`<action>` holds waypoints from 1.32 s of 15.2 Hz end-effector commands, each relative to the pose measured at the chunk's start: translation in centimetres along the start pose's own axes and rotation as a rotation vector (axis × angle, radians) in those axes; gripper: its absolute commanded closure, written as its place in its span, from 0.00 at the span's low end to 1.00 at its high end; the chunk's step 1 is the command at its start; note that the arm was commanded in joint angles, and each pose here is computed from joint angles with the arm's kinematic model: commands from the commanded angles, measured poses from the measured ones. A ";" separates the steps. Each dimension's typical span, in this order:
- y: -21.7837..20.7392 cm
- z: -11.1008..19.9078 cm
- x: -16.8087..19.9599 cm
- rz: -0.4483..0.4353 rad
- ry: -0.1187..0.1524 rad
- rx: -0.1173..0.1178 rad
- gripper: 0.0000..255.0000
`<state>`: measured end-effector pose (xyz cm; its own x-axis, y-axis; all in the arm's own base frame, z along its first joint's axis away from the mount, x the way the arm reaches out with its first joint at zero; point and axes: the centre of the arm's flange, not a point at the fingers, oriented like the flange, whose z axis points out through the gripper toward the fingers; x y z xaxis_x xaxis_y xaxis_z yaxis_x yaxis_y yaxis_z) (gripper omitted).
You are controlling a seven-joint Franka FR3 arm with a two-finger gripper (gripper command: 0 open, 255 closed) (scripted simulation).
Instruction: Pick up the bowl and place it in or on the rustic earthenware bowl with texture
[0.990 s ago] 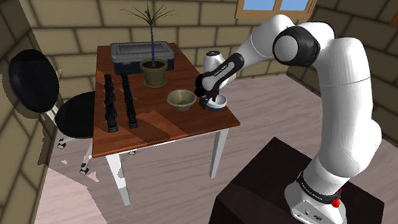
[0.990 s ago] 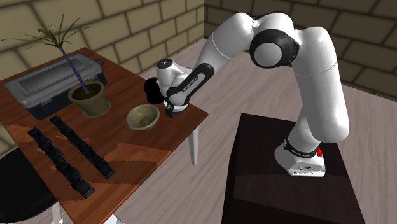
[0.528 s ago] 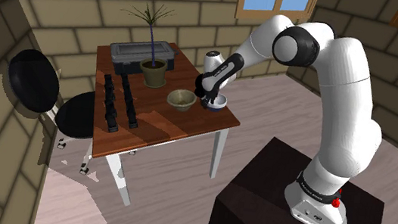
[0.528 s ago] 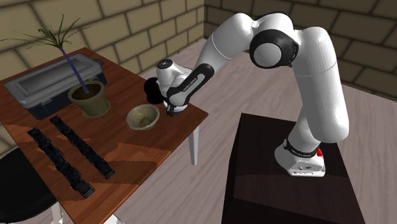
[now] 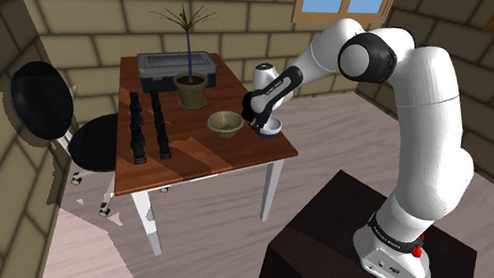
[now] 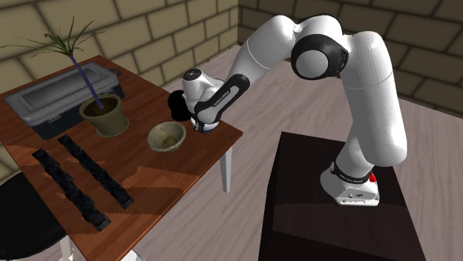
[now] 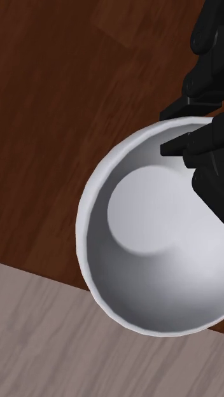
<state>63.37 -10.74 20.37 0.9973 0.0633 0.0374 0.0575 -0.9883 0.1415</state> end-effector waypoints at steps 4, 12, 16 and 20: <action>0.2 -1.5 0.0 0.000 0.000 0.000 1.00; 0.8 -5.7 0.2 0.000 0.000 0.000 1.00; 1.1 -7.8 0.3 0.000 0.000 0.000 1.00; 1.4 -9.9 0.4 0.000 0.000 0.000 1.00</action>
<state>63.40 -10.81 29.85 0.9973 0.0633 0.0373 0.0574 -0.9883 0.1415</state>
